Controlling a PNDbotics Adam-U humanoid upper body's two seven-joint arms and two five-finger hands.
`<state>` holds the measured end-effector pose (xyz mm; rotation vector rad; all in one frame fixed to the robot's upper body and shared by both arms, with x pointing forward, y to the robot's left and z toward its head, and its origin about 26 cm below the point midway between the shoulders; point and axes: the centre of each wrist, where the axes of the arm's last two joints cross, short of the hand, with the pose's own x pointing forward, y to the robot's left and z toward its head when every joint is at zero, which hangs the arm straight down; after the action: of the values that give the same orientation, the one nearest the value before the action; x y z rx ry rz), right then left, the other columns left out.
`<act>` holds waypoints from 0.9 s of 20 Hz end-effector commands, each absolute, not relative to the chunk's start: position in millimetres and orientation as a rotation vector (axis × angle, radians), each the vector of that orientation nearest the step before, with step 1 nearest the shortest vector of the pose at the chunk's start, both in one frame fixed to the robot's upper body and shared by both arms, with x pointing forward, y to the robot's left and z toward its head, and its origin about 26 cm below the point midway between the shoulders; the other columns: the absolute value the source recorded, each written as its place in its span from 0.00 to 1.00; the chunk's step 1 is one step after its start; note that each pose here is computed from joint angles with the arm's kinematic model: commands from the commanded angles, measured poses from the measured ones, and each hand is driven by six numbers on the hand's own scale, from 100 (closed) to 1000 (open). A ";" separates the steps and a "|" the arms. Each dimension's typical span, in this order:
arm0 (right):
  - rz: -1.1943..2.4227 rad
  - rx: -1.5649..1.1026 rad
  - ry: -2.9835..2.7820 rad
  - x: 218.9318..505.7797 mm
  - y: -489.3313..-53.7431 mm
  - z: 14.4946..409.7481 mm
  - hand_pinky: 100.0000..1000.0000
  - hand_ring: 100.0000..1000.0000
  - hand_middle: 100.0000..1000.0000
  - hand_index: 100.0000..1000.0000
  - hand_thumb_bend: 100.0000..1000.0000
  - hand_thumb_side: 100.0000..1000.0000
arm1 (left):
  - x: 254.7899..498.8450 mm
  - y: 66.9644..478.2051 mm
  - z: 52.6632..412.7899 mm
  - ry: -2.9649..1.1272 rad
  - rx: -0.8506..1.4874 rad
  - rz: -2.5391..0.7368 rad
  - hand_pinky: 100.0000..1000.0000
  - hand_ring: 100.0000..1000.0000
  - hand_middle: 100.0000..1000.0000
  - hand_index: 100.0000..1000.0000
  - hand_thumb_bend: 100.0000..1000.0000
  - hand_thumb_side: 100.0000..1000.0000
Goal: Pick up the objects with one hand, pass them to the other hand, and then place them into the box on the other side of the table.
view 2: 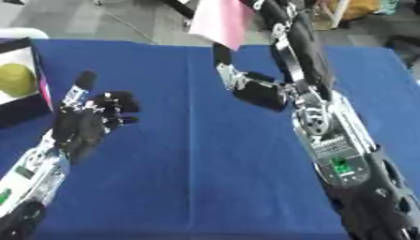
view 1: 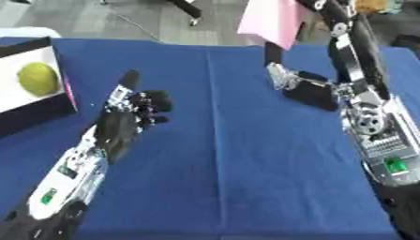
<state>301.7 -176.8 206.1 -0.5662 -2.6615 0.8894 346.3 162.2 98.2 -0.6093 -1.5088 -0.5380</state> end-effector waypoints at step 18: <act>1.106 -0.076 -2.770 287.2 -136.5 208.1 0.72 0.73 0.53 0.87 0.00 0.03 | 335.8 129.4 117.2 -1.278 -1.283 -0.878 0.89 0.84 0.69 0.79 0.84 0.70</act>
<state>290.3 -136.9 200.1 -0.0882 -2.7379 1.1040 333.9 125.3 108.7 -1.2500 -1.2639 -0.8677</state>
